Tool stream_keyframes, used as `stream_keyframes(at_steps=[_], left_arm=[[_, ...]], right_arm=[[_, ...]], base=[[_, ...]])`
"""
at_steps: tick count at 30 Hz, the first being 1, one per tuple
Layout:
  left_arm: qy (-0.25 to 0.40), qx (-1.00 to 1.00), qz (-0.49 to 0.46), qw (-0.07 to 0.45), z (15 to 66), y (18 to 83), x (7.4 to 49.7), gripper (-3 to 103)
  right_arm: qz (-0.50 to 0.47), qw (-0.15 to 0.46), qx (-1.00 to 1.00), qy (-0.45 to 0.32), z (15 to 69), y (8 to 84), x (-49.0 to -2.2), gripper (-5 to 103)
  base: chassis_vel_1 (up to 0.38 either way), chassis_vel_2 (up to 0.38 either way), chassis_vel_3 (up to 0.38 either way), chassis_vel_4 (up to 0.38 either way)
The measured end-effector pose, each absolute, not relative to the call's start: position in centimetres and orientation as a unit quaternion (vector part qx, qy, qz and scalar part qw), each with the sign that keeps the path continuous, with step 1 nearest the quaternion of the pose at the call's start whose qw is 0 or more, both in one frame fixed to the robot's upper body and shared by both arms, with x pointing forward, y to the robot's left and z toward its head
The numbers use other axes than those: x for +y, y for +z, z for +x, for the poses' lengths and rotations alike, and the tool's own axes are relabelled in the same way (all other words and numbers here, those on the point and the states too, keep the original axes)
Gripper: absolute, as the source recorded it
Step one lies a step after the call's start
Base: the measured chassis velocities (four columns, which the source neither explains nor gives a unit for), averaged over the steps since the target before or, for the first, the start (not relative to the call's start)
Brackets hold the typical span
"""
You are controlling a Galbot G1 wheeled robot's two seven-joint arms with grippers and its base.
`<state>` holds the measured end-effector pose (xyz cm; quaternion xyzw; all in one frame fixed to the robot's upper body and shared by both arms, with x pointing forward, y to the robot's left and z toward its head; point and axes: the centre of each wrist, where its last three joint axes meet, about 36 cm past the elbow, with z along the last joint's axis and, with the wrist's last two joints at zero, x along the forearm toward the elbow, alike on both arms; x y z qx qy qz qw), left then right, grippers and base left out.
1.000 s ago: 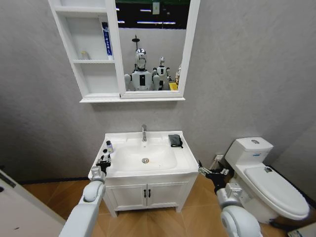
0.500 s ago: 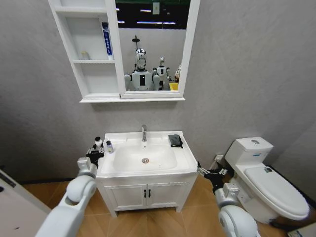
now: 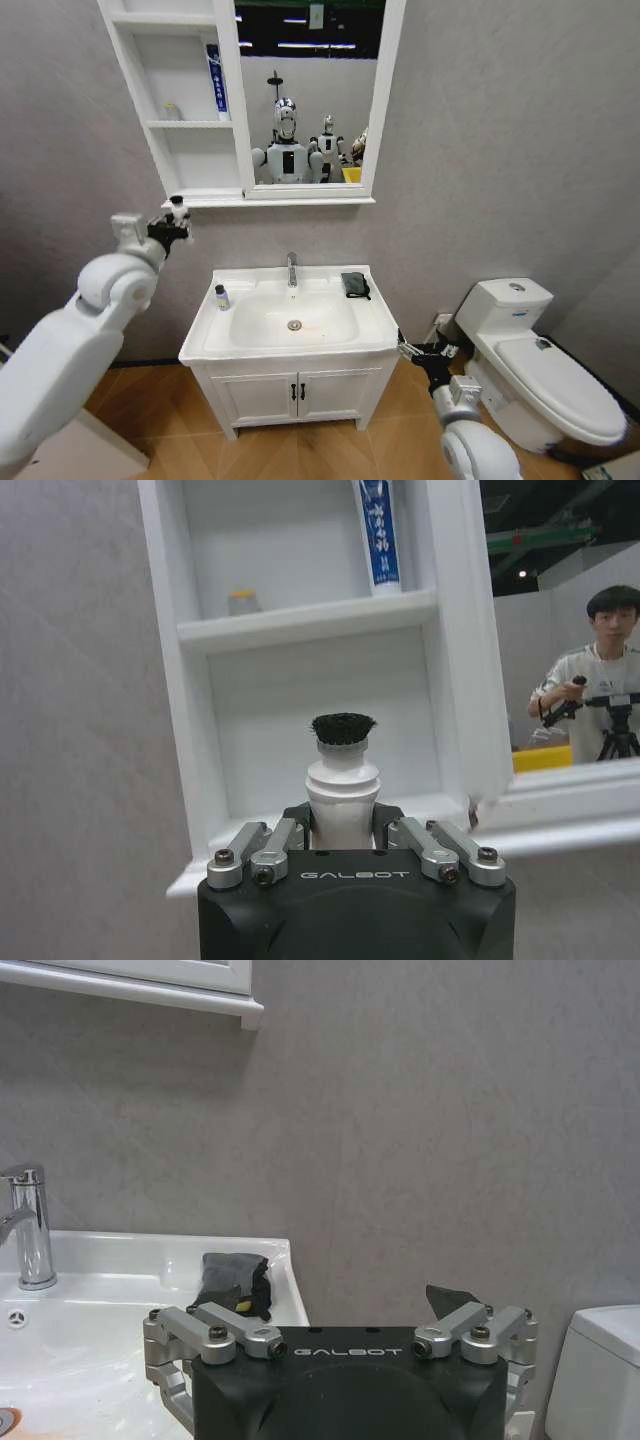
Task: Move facial cleanser and shampoo from washbasin to cabinet, then wipe washbasin with towel.
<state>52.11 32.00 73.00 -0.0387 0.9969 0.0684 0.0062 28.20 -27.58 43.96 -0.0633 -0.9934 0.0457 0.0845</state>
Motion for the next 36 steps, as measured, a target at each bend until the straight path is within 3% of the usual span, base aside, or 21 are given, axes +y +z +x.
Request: stream_keyframes(at_steps=[16, 36], left_arm=[[0.037, 0.998, -0.057, 0.015, 65.3, 78.4, 33.0, 31], [0.034, 0.994, -0.106, -0.005, 71.3, 77.5, 35.0, 30]], right_arm=[[-0.069, 0.091, -0.992, 0.051, 27.7, 43.5, -27.9, 100], [-0.065, 0.088, -0.993, 0.054, 27.8, 43.5, -27.9, 100]], base=[[0.000, 0.000, 0.000, 0.000], [0.000, 0.000, 0.000, 0.000]])
